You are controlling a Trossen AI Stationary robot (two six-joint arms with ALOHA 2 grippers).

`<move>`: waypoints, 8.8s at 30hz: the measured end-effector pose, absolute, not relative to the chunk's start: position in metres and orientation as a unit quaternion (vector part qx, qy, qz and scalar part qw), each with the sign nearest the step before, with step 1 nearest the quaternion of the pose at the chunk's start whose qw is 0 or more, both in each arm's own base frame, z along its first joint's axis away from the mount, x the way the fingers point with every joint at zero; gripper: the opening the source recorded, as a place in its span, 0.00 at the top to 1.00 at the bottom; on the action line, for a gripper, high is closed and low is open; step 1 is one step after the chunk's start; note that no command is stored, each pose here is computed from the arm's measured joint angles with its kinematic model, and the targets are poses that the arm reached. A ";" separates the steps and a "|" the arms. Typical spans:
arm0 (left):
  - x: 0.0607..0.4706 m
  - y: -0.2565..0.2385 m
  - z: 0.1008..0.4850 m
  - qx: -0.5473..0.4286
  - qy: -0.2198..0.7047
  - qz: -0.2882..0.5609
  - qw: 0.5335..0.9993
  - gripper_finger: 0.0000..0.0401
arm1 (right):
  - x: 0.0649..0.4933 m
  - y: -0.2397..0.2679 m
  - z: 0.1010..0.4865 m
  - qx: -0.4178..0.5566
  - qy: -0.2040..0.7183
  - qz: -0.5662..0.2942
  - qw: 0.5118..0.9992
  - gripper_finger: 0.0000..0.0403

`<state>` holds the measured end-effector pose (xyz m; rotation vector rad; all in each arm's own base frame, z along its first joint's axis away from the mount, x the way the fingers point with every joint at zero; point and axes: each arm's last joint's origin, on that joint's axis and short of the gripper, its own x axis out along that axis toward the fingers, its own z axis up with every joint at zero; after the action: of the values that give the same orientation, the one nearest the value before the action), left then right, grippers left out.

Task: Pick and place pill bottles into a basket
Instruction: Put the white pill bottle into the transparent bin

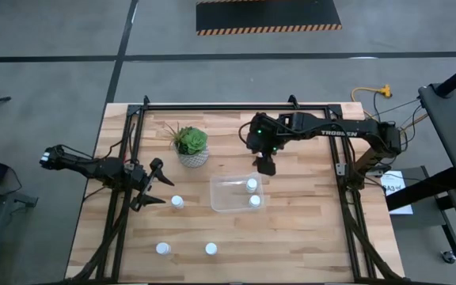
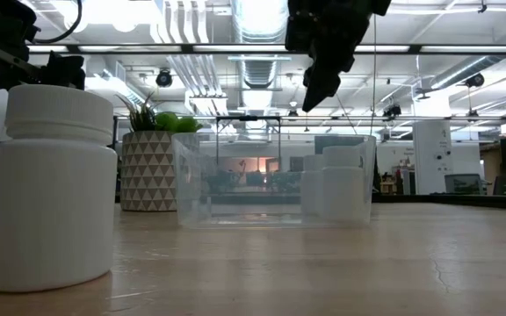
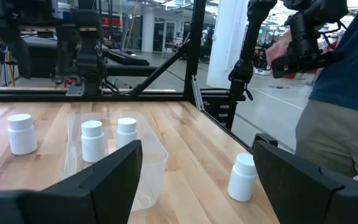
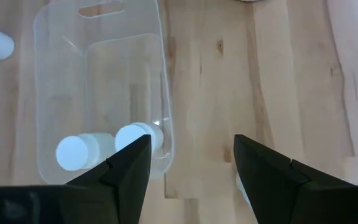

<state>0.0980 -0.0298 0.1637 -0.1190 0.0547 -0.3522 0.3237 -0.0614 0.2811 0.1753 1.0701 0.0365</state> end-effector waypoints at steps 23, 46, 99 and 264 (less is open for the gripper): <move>0.098 -0.030 0.164 -0.059 0.027 -0.175 0.982 0.28 | 0.326 -0.063 0.285 0.122 0.492 0.005 0.862 0.06; 0.098 -0.030 0.164 -0.059 0.027 -0.175 0.982 0.28 | 0.298 -0.100 0.258 0.075 0.568 -0.007 0.820 0.05; 0.098 -0.030 0.164 -0.059 0.027 -0.175 0.982 0.28 | 0.282 -0.119 0.186 0.090 0.529 -0.057 0.842 0.25; 0.098 -0.030 0.164 -0.059 0.027 -0.175 0.982 0.28 | 0.395 0.019 0.194 0.059 0.564 -0.032 0.823 0.47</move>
<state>0.0980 -0.0298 0.1637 -0.1194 0.0545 -0.3525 0.3951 0.0188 0.1939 0.1245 1.1996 -0.0671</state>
